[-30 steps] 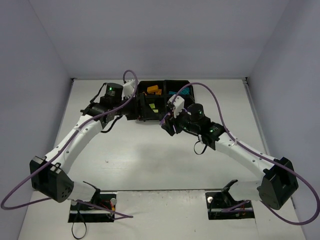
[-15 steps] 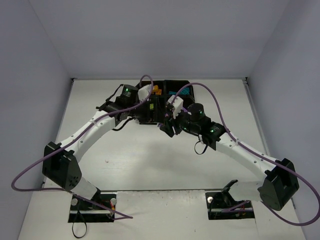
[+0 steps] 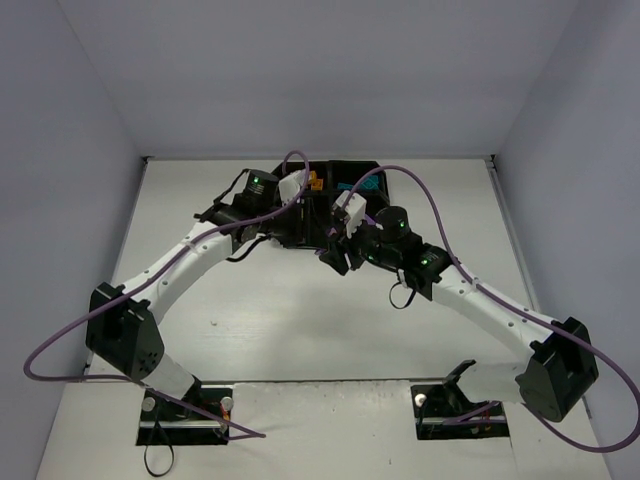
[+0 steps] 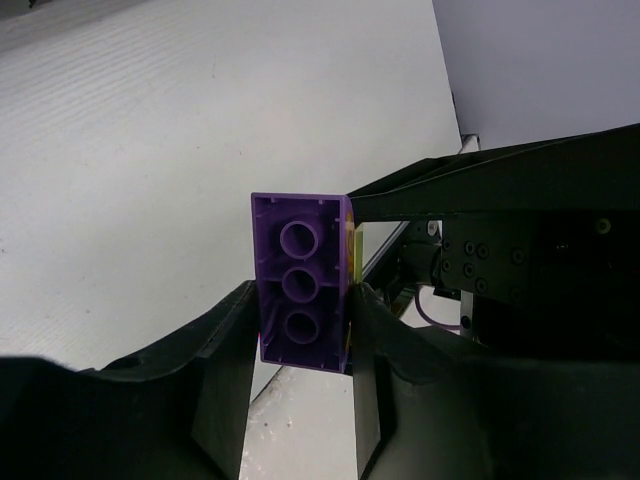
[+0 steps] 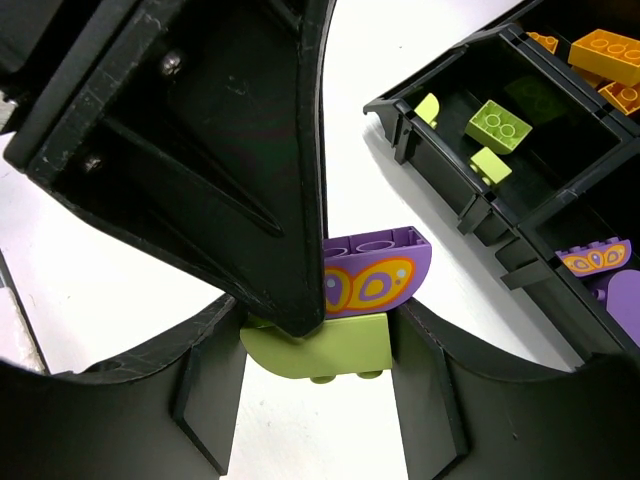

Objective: Sort the legos into containers by color

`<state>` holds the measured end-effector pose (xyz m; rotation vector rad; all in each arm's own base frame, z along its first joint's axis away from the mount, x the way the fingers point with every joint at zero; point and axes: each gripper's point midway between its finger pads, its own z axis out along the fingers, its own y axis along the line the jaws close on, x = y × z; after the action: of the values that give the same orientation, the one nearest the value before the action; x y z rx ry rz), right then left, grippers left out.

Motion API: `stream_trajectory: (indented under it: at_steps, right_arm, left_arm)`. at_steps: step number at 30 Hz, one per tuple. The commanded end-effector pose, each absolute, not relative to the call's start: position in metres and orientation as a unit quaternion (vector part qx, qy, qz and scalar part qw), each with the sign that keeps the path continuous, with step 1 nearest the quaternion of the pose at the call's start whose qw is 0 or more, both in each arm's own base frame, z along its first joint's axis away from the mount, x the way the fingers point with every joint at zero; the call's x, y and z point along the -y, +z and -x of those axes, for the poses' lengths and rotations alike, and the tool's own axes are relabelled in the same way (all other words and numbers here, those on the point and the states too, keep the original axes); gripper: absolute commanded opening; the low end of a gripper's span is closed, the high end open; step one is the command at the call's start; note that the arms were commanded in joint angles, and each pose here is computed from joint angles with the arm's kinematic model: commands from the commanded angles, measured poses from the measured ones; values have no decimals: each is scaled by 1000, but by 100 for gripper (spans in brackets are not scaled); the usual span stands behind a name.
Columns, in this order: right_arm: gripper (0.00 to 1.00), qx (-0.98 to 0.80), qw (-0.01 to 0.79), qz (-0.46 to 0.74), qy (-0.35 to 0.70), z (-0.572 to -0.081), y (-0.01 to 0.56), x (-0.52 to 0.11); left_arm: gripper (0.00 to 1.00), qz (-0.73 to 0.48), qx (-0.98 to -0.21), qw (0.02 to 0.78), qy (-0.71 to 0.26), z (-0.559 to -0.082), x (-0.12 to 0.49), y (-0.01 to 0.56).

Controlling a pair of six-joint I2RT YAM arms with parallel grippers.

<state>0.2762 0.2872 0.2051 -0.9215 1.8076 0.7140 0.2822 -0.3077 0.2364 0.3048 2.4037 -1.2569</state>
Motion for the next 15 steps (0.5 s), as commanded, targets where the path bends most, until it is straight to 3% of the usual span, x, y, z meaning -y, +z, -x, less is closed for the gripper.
stream_trajectory:
  at_steps: [1,15]
  right_arm:
    - [0,-699,519,382,311,-278,245,-296]
    - [0,-736,488,376,281,-274,204,-281]
  left_arm:
    - [15,-142,-832,265,-466,-287,309,275]
    - [11,-132,-833,305,-443,-299,266,298]
